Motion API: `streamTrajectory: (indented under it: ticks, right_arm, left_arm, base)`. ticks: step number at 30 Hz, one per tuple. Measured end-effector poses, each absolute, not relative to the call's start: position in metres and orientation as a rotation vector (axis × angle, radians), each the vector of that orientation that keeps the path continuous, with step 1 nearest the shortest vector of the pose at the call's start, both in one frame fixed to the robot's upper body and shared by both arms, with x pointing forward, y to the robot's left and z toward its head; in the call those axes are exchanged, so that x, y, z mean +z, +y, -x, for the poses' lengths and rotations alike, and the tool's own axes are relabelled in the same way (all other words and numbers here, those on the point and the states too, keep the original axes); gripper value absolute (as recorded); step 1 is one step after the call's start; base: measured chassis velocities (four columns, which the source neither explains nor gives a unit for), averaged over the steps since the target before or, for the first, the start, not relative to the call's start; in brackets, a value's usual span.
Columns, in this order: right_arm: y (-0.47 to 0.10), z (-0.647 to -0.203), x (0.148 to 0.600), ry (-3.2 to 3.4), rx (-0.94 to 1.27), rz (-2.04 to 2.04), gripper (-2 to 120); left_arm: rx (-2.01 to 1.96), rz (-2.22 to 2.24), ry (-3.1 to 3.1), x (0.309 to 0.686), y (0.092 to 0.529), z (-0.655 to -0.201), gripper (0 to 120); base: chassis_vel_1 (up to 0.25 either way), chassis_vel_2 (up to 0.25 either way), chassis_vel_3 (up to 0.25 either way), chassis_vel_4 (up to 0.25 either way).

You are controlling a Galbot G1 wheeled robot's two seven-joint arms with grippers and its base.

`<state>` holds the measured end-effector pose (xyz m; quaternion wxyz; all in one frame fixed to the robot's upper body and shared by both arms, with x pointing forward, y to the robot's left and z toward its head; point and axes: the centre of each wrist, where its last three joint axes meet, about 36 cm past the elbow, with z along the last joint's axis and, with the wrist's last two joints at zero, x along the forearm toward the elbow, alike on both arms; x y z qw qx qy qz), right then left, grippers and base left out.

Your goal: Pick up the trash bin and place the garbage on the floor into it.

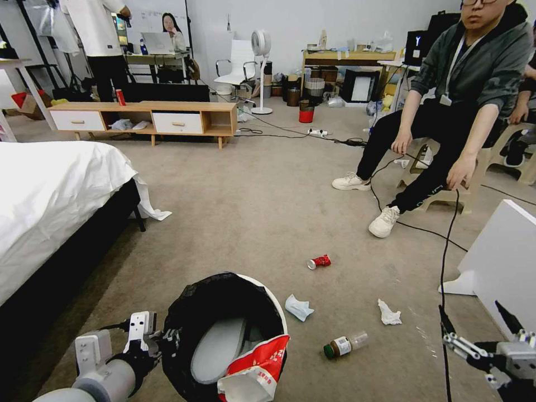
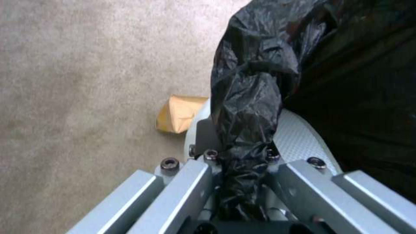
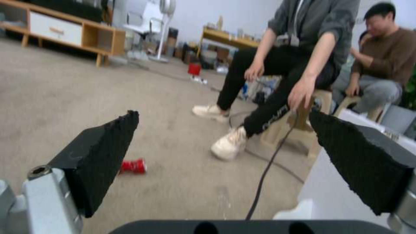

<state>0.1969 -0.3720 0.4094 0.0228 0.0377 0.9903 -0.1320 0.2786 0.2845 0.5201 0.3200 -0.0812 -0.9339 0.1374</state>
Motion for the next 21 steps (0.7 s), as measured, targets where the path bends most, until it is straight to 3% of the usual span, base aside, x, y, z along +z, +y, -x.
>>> streamTrajectory:
  ticks: [21]
  right_arm:
    - [-0.367, -0.17, 0.373, 3.118, -0.409, -0.073, 100]
  left_arm:
    - [0.337, 0.164, -2.424, 0.511, 0.29, -0.283, 1]
  base:
    - [0.0, 0.0, 0.0, 0.0]
